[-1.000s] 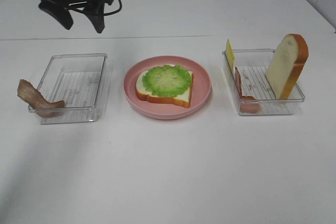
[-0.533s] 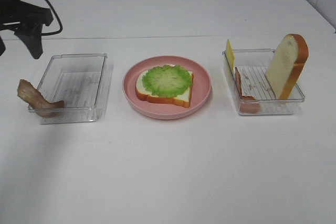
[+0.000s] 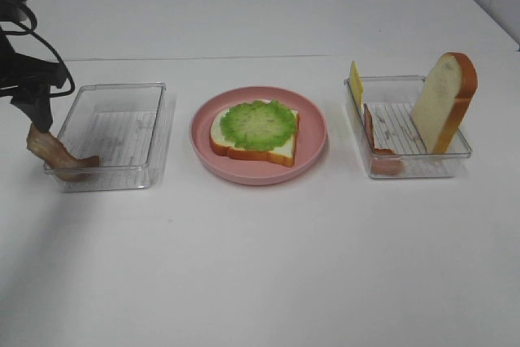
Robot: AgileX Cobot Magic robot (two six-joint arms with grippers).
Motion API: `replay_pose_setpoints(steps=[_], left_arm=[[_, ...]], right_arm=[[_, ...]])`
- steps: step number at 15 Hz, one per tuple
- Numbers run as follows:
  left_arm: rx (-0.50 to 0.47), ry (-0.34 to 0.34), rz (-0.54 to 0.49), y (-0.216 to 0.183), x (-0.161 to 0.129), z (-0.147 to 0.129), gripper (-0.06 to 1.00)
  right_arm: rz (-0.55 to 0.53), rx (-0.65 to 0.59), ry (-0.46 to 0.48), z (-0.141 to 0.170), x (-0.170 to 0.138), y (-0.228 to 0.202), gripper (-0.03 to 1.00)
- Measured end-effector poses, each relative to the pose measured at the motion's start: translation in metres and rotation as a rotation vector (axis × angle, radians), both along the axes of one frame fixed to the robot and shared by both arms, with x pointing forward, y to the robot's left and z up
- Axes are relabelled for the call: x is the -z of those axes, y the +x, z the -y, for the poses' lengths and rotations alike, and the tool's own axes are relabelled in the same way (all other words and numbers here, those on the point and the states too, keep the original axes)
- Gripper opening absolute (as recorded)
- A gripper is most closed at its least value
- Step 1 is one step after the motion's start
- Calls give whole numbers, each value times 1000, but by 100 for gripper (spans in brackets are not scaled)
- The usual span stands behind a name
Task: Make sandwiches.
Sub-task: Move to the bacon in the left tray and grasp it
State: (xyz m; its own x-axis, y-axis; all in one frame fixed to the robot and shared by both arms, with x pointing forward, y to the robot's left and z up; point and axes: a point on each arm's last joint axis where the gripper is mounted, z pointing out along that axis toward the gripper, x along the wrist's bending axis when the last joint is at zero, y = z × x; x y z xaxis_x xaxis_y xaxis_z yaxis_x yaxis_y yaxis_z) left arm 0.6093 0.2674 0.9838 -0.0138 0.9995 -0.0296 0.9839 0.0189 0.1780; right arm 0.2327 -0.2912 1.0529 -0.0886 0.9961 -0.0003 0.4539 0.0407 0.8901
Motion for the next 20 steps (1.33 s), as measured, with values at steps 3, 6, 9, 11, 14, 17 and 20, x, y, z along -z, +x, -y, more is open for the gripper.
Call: replay_pose_setpoints(steps=[3, 6, 9, 11, 14, 17, 20], left_arm=[[-21, -11, 17, 9, 16, 1, 67], [-30, -20, 14, 15, 32, 3, 67], [-30, -17, -15, 17, 44, 3, 64], [-31, -17, -18, 18, 48, 3, 59], [-32, -18, -6, 20, 51, 3, 44], [-32, -18, -1, 21, 51, 3, 22], [-34, -21, 5, 21, 51, 3, 7]], right_arm=[[0, 0, 0, 0, 0, 0, 75], [0, 0, 0, 0, 0, 0, 75], [0, 0, 0, 0, 0, 0, 75], [0, 0, 0, 0, 0, 0, 75], [0, 0, 0, 0, 0, 0, 75], [0, 0, 0, 0, 0, 0, 75], [0, 0, 0, 0, 0, 0, 75]])
